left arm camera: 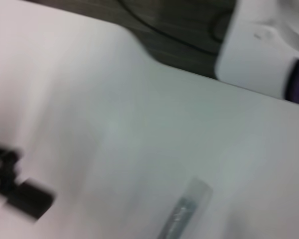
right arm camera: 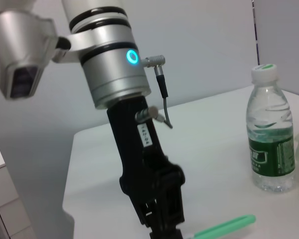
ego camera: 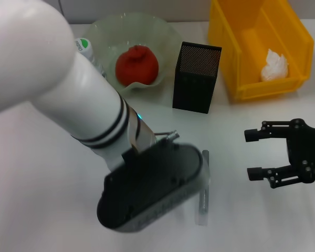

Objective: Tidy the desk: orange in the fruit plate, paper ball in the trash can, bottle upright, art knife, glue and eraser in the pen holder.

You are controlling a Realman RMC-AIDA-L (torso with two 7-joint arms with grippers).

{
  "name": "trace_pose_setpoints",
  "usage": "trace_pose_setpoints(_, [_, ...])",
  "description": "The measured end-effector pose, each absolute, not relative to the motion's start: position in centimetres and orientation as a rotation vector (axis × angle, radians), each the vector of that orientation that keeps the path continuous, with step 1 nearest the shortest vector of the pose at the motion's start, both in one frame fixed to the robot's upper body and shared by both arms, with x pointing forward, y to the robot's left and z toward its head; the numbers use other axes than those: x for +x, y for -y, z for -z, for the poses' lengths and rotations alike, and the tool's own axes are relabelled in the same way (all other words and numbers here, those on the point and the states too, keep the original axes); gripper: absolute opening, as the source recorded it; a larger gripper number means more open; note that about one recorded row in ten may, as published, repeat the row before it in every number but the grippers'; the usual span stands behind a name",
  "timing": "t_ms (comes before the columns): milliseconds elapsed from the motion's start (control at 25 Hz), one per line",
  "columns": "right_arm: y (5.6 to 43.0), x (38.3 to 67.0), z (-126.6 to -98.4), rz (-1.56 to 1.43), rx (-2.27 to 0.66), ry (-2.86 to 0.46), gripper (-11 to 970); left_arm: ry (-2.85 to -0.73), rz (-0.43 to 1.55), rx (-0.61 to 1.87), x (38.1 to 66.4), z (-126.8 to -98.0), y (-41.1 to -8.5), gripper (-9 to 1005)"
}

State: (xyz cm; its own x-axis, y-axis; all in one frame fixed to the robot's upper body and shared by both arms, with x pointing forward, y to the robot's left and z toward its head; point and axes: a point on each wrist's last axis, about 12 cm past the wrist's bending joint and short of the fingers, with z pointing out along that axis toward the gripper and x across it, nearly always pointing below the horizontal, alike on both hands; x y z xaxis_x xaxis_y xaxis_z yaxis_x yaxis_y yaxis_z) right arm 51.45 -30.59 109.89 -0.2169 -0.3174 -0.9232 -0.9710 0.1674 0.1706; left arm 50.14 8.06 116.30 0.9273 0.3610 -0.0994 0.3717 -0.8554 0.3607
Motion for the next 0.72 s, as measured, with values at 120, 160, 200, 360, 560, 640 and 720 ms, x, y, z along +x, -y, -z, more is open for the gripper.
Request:
trace_pose_setpoints(120, [31.0,51.4,-110.3,-1.074,-1.248,-1.665,810,-0.654,0.096,2.625,50.5,-117.2,-8.9,190])
trace_pose_setpoints(160, [31.0,51.4,-110.3,-1.074,-1.248,-1.665,809,-0.691,0.115,2.596,50.7,-117.4,-9.2,190])
trace_pose_setpoints(200, [31.1,51.4,-110.4,-1.076,-1.250,-1.664,809,-0.723,0.128,2.569,50.8,-117.6,-9.5,190])
trace_pose_setpoints(360, [31.3,51.4,-110.6,-1.081,-1.247,-1.670,809,-0.828,0.176,2.474,51.1,-118.0,-10.6,190])
trace_pose_setpoints(560, [31.9,51.0,-110.7,-1.098,-1.232,-1.669,809,-0.962,0.259,2.298,51.2,-119.0,-12.5,190])
trace_pose_setpoints(640, [32.0,50.8,-110.7,-1.102,-1.228,-1.667,809,-0.999,0.281,2.243,51.3,-119.2,-13.2,190])
trace_pose_setpoints(720, [32.1,50.6,-110.8,-1.109,-1.224,-1.661,808,-1.034,0.310,2.180,51.3,-119.6,-14.0,190])
